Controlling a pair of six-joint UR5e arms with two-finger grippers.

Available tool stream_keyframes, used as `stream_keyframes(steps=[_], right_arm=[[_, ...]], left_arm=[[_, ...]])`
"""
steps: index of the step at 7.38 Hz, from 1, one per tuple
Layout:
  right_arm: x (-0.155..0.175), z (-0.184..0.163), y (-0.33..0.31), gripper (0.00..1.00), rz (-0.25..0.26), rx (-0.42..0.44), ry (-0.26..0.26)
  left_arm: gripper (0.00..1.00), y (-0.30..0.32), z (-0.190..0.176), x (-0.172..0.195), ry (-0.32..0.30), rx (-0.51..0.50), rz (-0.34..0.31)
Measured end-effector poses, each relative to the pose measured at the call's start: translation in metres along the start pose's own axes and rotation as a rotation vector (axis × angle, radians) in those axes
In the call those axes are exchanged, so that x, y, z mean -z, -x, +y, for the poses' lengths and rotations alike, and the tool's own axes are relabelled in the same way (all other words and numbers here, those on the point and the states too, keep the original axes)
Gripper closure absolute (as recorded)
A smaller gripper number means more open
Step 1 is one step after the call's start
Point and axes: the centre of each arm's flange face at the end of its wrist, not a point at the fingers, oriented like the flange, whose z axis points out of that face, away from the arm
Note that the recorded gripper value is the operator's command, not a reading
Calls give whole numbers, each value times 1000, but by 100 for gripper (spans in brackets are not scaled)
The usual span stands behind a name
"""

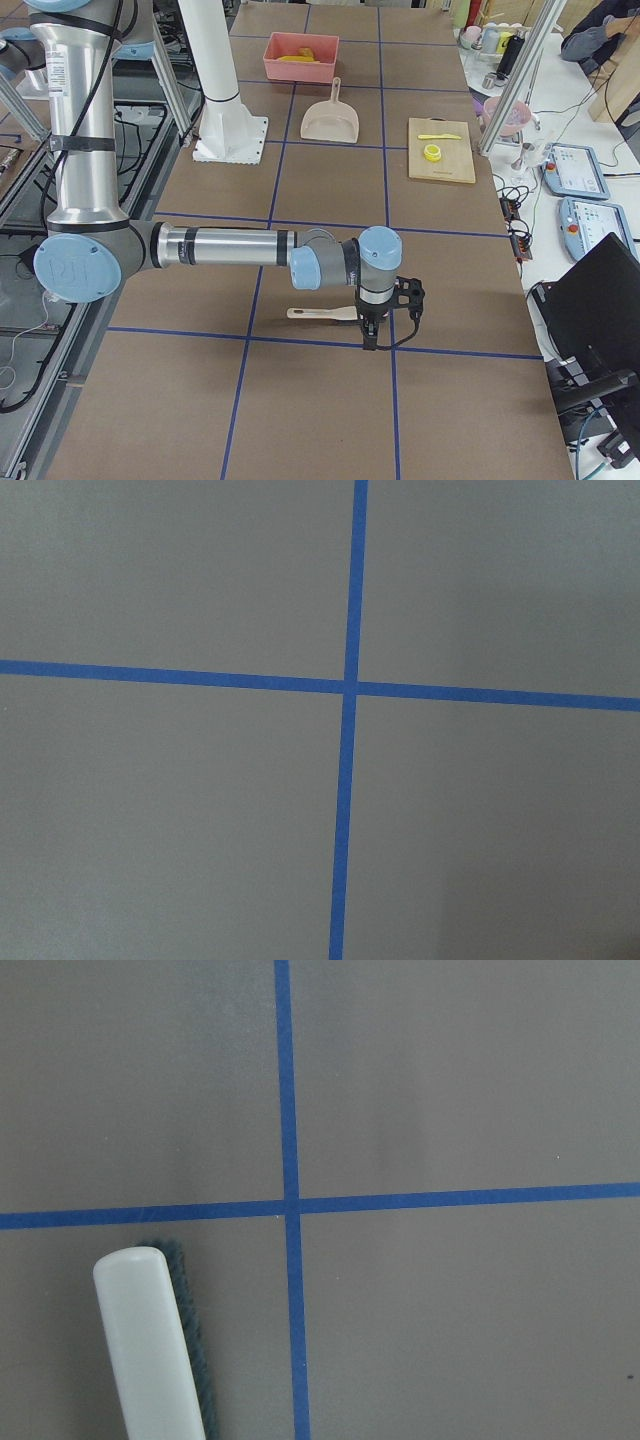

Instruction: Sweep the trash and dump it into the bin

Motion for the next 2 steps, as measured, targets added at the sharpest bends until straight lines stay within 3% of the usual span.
stream_keyframes(steps=[2], right_arm=[[0,0,0,0,0,-1,1]], left_arm=[[1,0,0,0,0,0,0]])
